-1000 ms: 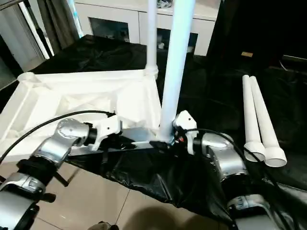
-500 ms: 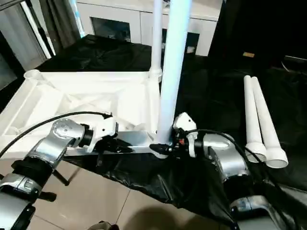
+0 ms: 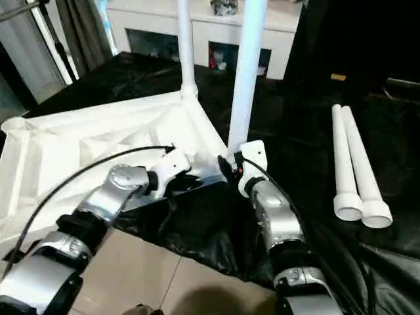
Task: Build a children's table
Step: Rotate leg to tighten
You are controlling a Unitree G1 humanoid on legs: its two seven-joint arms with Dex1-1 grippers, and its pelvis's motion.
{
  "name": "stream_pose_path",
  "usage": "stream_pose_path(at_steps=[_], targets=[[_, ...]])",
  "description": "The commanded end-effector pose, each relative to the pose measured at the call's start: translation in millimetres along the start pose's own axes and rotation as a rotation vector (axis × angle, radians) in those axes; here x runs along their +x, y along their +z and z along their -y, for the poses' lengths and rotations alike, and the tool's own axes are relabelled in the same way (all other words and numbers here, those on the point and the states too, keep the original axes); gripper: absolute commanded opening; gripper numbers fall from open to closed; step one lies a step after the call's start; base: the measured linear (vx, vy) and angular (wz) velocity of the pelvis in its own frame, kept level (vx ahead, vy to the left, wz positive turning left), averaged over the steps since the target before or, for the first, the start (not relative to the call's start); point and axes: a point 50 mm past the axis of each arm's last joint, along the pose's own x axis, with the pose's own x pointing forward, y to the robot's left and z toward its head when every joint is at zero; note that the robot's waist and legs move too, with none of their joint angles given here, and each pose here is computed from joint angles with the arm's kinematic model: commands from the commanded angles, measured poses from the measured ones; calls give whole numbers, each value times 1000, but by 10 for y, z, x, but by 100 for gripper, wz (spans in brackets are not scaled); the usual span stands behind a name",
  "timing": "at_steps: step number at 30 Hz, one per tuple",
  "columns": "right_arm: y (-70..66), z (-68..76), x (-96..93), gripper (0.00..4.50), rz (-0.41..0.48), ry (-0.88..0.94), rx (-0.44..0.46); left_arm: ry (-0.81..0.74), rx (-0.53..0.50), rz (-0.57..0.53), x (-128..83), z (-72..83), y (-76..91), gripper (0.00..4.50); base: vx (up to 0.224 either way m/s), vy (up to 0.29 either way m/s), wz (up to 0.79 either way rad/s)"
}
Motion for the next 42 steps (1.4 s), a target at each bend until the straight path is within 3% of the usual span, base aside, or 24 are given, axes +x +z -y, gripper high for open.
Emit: stream_pose_path(at_steps=[1, 3, 7, 16, 22, 26, 36, 40, 42], targets=[[-90, -269, 52, 328, -36, 106, 17, -15, 33, 53, 163, 117, 158, 0, 0, 0, 0], [-44, -242, 35, 342, -3, 148, 72, -35, 57, 52, 139, 124, 137, 0, 0, 0, 0], [-4, -194, 0, 390, 8, 219, 37, -82, 82, 56, 57, 123, 91, 0, 0, 0, 0], [78, -4, -218, 390, -13, 584, -99, -210, 64, 68, -293, 35, -88, 0, 0, 0, 0], [97, 31, -337, 390, -53, 748, -112, -242, 62, 45, -418, -24, -140, 0, 0, 0, 0], [83, 38, -427, 344, -103, 870, -131, -294, 72, 15, -517, -45, -186, 0, 0, 0, 0], [4, -14, -465, 276, -137, 891, -142, -294, 65, 10, -508, -43, -209, 0, 0, 0, 0], [-45, -34, -414, 270, -116, 768, -101, -214, 42, 30, -405, -58, -160, 0, 0, 0, 0], [-117, -24, -288, 269, -116, 553, -93, -106, 27, 20, -270, -87, -102, 0, 0, 0, 0]])
